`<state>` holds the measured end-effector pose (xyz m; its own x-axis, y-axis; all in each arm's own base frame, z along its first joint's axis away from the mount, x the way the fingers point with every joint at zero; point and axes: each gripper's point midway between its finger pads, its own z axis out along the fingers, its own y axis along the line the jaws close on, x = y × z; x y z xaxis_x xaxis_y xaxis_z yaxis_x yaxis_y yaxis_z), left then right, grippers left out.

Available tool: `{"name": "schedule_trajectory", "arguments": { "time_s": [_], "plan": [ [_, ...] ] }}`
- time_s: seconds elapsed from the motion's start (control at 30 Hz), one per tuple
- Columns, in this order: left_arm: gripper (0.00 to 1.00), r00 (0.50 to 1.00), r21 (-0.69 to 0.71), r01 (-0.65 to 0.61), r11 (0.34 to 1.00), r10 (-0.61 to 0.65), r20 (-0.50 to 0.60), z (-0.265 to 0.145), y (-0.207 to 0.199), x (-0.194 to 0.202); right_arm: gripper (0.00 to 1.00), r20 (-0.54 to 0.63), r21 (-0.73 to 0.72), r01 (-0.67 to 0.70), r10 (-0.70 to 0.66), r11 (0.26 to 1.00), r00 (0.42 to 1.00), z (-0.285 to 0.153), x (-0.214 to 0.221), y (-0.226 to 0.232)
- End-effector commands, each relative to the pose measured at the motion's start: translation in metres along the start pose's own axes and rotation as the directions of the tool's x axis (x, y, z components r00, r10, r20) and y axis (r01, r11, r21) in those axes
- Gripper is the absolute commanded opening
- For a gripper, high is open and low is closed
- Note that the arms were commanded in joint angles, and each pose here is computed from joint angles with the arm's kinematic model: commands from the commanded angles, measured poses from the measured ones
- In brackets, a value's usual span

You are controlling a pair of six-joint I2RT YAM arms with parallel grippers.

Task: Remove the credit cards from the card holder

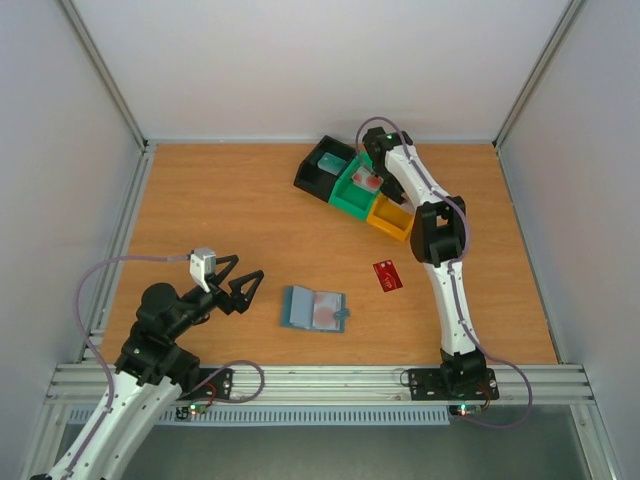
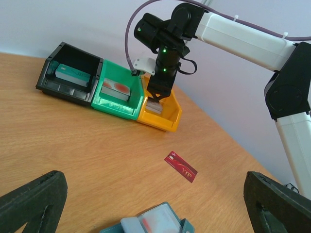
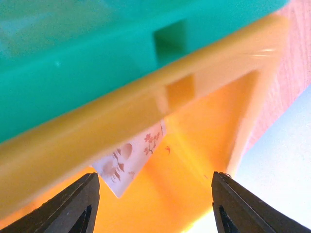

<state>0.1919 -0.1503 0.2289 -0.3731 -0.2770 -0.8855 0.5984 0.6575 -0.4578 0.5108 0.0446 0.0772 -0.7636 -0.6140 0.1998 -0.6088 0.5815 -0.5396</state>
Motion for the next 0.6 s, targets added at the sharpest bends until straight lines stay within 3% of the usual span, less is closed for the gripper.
{"name": "schedule_trajectory", "arguments": {
  "time_s": [0.0, 0.17, 0.37, 0.43, 0.57],
  "plan": [
    [0.99, 0.998, 0.031, -0.026, 0.999, 0.024, 0.055, -0.002, -0.007, -0.011, 0.65, 0.102, 0.006, -0.092, 0.091, 0.996, 0.991, -0.032, 0.000, -0.028],
    [0.99, 0.998, 0.035, -0.026, 0.999, 0.024, 0.059, -0.002, -0.007, -0.012, 0.66, 0.115, -0.036, -0.111, 0.114, 0.993, 0.987, -0.038, 0.007, -0.029],
    [0.99, 0.998, 0.034, -0.028, 0.999, 0.026, 0.060, -0.002, -0.007, -0.012, 0.63, 0.249, -0.144, -0.215, 0.246, 0.966, 0.937, -0.081, 0.003, -0.035],
    [1.00, 0.998, 0.036, -0.029, 0.999, 0.027, 0.064, -0.003, -0.008, -0.012, 0.63, 0.329, -0.239, -0.259, 0.329, 0.936, 0.885, -0.110, 0.000, -0.035],
    [0.99, 0.998, 0.052, -0.024, 0.998, 0.020, 0.065, -0.002, -0.010, -0.012, 0.74, 0.510, -0.492, -0.234, 0.495, 0.839, 0.703, -0.194, 0.007, -0.016]
  ]
}}
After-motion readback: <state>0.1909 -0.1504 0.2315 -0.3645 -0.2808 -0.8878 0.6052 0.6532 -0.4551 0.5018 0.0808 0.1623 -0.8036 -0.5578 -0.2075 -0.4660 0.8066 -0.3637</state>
